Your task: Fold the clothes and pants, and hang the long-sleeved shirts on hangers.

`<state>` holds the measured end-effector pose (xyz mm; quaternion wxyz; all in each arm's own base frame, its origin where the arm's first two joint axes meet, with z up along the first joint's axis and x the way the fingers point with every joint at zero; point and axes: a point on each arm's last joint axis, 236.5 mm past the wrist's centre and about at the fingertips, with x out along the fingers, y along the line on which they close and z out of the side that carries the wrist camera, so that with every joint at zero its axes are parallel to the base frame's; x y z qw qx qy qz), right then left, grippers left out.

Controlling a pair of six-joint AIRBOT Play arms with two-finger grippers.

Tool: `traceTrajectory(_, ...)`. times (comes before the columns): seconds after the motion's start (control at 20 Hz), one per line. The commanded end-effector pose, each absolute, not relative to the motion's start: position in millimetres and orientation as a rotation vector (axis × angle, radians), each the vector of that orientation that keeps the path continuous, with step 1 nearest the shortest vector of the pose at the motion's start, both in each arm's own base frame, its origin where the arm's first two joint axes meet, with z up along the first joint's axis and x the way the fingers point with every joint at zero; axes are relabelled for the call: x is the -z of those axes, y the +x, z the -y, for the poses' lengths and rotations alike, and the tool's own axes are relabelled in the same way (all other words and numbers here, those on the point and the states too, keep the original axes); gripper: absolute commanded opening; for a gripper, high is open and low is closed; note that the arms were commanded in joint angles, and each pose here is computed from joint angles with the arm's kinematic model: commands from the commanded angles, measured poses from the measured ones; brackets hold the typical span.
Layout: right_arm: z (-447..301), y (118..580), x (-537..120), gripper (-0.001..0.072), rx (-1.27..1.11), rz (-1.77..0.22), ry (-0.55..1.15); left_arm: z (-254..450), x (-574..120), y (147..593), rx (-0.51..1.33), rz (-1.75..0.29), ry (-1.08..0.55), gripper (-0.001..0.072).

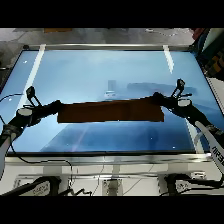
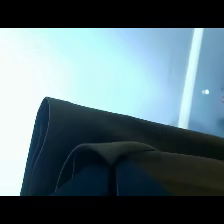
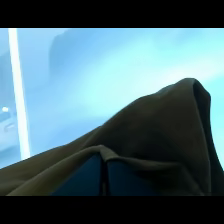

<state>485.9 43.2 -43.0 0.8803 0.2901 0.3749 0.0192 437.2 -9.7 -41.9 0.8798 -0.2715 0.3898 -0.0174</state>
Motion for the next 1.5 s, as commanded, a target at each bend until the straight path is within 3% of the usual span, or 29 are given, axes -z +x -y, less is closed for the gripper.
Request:
traceTrajectory(0.0, -41.7, 487.9, 51.8, 0.0011, -0.039, -0.797, 0.576, 16.5, 58.2, 438.8, 0.031, -0.840, -0.566, 0.0159)
traceTrajectory(0.1, -42.0, 487.7, 51.9, 0.0028, -0.040, -0.798, 0.576, 14.7, 61.0, 441.8, 0.015, -0.830, -0.556, 0.0400)
traceTrajectory(0.15, -42.5, 487.4, 52.1, 0.0177, -0.042, -0.800, 0.577, 11.6, 59.2, 444.1, 0.006, -0.818, -0.552, 0.0537)
traceTrajectory(0.2, -43.0, 487.1, 52.2, 0.0442, -0.043, -0.802, 0.577, 9.3, 56.1, 446.9, 0.005, -0.808, -0.544, 0.0596)
traceTrajectory(0.25, -43.5, 486.7, 52.1, 0.0559, -0.046, -0.804, 0.578, 6.4, 53.2, 449.1, 0.008, -0.801, -0.526, 0.0596)
traceTrajectory(0.45, -43.4, 484.0, 47.1, 0.0559, -0.061, -0.808, 0.570, -11.8, 61.4, 436.8, 0.008, -0.861, -0.492, 0.0595)
traceTrajectory(0.75, -67.5, 463.6, 33.6, 0.0559, -0.249, -0.947, 0.429, -14.6, 94.8, 392.0, 0.096, -1.144, -0.633, 0.0596)
traceTrajectory(0.9, -78.7, 465.5, 14.4, 0.0559, -0.312, -0.955, 0.427, 2.2, 100.3, 398.7, 0.209, -1.246, -0.673, 0.0655)
traceTrajectory(1.05, -84.4, 466.9, 2.1, 0.0557, -0.347, -0.956, 0.423, 9.6, 99.6, 416.8, 0.273, -1.264, -0.690, 0.0652)
traceTrajectory(1.25, -88.5, 466.5, 3.1, 0.0548, -0.355, -0.961, 0.420, 37.7, 107.1, 414.9, 0.389, -1.300, -0.590, 0.0546)
traceTrajectory(1.3, -93.1, 466.5, 2.5, 0.0546, -0.363, -0.959, 0.415, 47.6, 107.8, 413.7, 0.422, -1.303, -0.557, 0.0490)
traceTrajectory(1.35, -100.5, 465.5, 2.5, 0.0546, -0.376, -0.961, 0.407, 56.8, 105.9, 413.2, 0.464, -1.298, -0.513, 0.0297)
traceTrajectory(1.4, -112.2, 463.6, 2.2, 0.0527, -0.399, -0.962, 0.387, 64.8, 99.8, 411.8, 0.517, -1.294, -0.474, 0.0003)
traceTrajectory(1.45, -124.7, 462.3, 1.8, 0.0326, -0.419, -0.959, 0.368, 70.3, 90.7, 410.9, 0.563, -1.291, -0.450, 0.0013)
